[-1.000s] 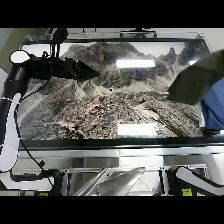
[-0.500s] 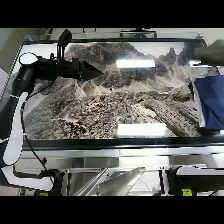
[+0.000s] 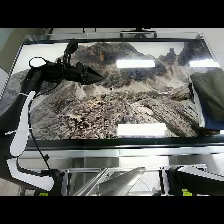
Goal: Fold the shirts.
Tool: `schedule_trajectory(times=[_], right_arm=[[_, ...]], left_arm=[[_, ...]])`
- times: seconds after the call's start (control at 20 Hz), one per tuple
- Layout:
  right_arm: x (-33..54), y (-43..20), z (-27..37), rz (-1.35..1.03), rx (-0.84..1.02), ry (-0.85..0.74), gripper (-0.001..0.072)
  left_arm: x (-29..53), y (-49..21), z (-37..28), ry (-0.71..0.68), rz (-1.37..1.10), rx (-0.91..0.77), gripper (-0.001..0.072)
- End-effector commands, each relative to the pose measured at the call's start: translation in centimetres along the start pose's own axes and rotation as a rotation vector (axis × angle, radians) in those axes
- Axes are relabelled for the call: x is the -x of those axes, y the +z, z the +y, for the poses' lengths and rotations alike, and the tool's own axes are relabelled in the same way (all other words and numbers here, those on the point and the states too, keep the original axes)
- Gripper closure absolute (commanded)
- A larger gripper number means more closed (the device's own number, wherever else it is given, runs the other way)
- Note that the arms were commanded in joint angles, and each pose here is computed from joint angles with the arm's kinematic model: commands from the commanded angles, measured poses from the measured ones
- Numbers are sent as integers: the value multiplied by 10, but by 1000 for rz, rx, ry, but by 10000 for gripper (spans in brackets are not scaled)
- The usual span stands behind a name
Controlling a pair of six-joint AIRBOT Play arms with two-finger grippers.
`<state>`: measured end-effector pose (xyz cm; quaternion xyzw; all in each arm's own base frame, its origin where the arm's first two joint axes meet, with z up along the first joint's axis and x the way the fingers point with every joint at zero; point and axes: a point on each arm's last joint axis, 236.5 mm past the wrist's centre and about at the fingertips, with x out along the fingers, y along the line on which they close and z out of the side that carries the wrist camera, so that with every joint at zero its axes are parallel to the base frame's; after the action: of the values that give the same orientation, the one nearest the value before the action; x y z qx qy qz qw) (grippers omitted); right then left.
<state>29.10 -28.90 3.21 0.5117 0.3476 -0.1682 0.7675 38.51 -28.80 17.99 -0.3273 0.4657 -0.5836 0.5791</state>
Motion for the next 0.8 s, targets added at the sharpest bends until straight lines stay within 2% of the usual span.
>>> schedule_trajectory(times=[0.0, 0.15, 0.2, 0.25, 0.3, 0.35, 0.45, 0.55, 0.6, 0.75], right_arm=[[-3, -40, -44, 129, -20, -88, 13], [3, -46, -37, 148, -87, -81, 18], [6, -45, -25, 142, -89, -44, 71], [10, -43, -5, 126, -88, 22, 289], [15, -37, 21, 97, -75, 108, 442], [22, -31, 52, 57, -52, 207, 486], [38, -31, 108, 10, 12, 334, 488], [43, -62, 147, 51, 144, 347, 510], [41, -83, 162, 83, 211, 347, 687], [36, -157, 204, 198, 363, 395, 693]], left_arm=[[-3, -4, -1, -8, 19, 17, 706], [-5, -11, -5, -22, 50, 22, 707], [-5, -13, -8, -25, 56, 17, 707], [-4, -13, -13, -24, 54, 6, 707], [-3, -12, -20, -20, 44, -11, 707], [1, -9, -28, -12, 25, -34, 708], [13, -5, -50, 9, -20, -95, 708], [24, -7, -75, 49, -49, -170, 708], [28, -10, -81, 97, -58, -207, 708], [36, -37, -82, 329, -8, -283, 708]])
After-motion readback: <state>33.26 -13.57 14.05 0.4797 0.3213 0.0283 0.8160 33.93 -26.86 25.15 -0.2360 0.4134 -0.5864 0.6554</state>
